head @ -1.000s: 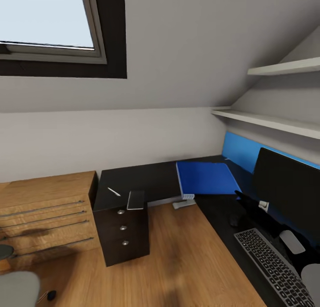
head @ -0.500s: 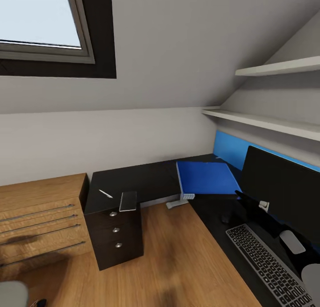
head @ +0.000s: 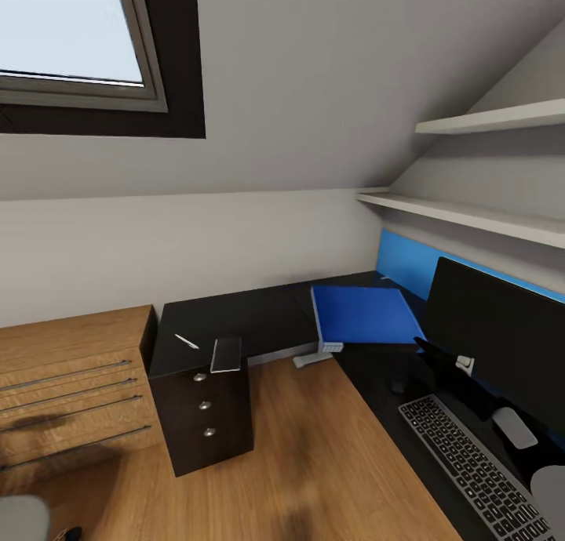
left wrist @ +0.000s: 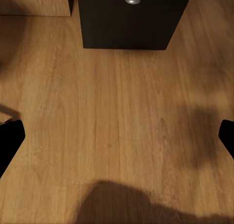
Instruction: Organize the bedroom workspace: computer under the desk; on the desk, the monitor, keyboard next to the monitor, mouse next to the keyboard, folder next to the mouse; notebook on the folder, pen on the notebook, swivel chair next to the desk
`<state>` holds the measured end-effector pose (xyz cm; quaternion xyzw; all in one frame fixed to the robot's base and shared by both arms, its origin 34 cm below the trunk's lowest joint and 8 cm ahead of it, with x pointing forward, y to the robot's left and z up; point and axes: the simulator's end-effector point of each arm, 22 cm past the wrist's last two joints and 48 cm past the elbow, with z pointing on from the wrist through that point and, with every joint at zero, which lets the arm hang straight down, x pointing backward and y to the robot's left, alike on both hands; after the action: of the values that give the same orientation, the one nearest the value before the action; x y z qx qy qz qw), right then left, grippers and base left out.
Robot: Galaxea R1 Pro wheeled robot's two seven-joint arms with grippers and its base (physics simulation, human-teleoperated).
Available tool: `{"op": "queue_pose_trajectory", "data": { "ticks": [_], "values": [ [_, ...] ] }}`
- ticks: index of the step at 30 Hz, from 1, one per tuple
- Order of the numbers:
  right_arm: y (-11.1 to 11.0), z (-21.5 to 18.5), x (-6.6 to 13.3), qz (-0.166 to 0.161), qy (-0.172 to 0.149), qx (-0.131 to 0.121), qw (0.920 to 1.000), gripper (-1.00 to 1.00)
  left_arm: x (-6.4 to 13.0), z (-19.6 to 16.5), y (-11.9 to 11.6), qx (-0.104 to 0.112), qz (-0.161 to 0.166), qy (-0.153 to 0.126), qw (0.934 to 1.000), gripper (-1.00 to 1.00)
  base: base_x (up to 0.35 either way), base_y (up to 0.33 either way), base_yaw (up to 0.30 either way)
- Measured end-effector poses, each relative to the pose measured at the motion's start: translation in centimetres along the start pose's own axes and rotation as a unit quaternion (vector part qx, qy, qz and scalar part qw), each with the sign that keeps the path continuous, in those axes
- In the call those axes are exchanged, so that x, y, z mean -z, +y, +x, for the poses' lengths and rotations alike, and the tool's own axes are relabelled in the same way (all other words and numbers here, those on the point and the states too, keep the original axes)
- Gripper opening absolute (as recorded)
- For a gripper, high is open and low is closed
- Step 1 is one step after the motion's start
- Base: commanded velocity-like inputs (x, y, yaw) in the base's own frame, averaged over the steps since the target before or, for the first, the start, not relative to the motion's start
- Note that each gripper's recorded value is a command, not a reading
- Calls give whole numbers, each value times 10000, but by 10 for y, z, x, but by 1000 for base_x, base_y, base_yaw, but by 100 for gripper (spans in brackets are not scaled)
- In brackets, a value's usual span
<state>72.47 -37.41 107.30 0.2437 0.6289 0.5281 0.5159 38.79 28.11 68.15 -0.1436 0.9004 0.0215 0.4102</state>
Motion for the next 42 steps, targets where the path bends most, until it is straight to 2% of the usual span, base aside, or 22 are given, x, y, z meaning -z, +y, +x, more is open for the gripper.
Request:
{"op": "queue_pose_trajectory", "data": {
  "ticks": [6,9,18,23,42],
  "values": [
    [-3,4,-3,67,-10,10,10000,-100,0,0,0,0,0,-1,10000,100,0,0,0],
    [-12,5,-4,271,-31,46,9996,-100,0,0,0,0,0,-3,10000,100,0,0,0],
    [-23,42,-25,516,68,-188,9985,-100,0,0,0,0,0,-3,10000,100,0,0,0],
    [-22,52,-31,510,87,-267,9983,-100,0,0,0,-1,0,-4,10000,100,0,0,0],
    [-22,49,-29,515,86,-257,9983,-100,0,0,0,0,0,-4,10000,100,0,0,0]
  ]
}}
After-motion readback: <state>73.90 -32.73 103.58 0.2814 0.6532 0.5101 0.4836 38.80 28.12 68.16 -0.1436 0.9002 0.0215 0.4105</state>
